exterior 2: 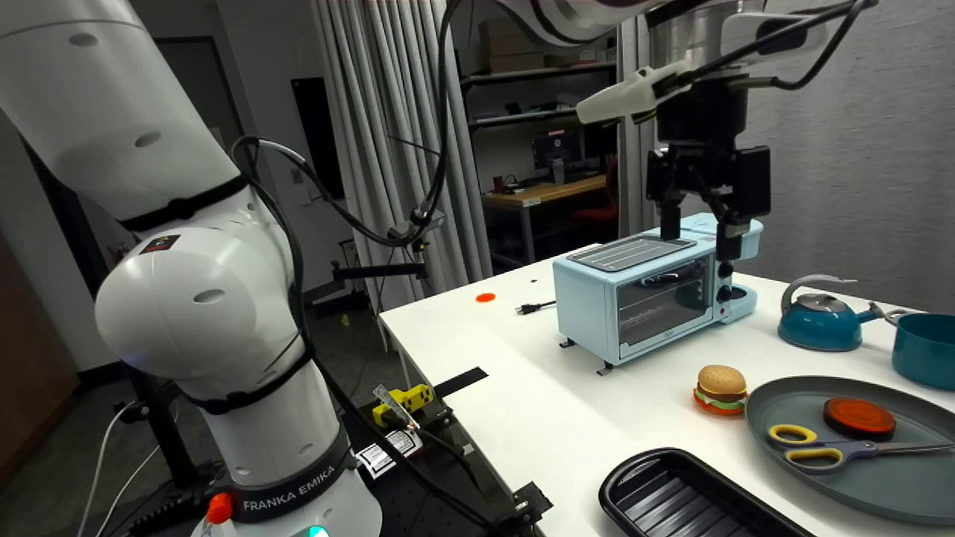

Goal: Pick up the green cup and pour the contents onto the plate

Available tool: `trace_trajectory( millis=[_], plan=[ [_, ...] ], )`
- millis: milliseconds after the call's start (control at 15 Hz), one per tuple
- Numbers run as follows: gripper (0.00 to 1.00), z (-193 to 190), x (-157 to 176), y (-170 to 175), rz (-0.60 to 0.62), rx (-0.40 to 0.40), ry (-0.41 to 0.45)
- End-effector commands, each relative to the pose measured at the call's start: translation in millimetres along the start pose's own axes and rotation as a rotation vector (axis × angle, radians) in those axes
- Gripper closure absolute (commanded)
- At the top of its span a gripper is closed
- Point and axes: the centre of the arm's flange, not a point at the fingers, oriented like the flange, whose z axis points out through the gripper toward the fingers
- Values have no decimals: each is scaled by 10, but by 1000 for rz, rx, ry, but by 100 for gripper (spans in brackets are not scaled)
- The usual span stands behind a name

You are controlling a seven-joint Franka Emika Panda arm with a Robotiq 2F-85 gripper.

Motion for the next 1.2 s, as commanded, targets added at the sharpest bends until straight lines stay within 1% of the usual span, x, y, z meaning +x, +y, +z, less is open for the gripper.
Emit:
trace_trajectory(
  millis=[0, 267, 867, 1133],
  plan=[
    [0, 10, 59, 15, 13, -1, -1],
    [0, 10, 166, 36, 30, -5, 0],
    [0, 7, 168, 36, 31, -5, 1],
    [0, 18, 165, 29, 57, -11, 5]
  ],
)
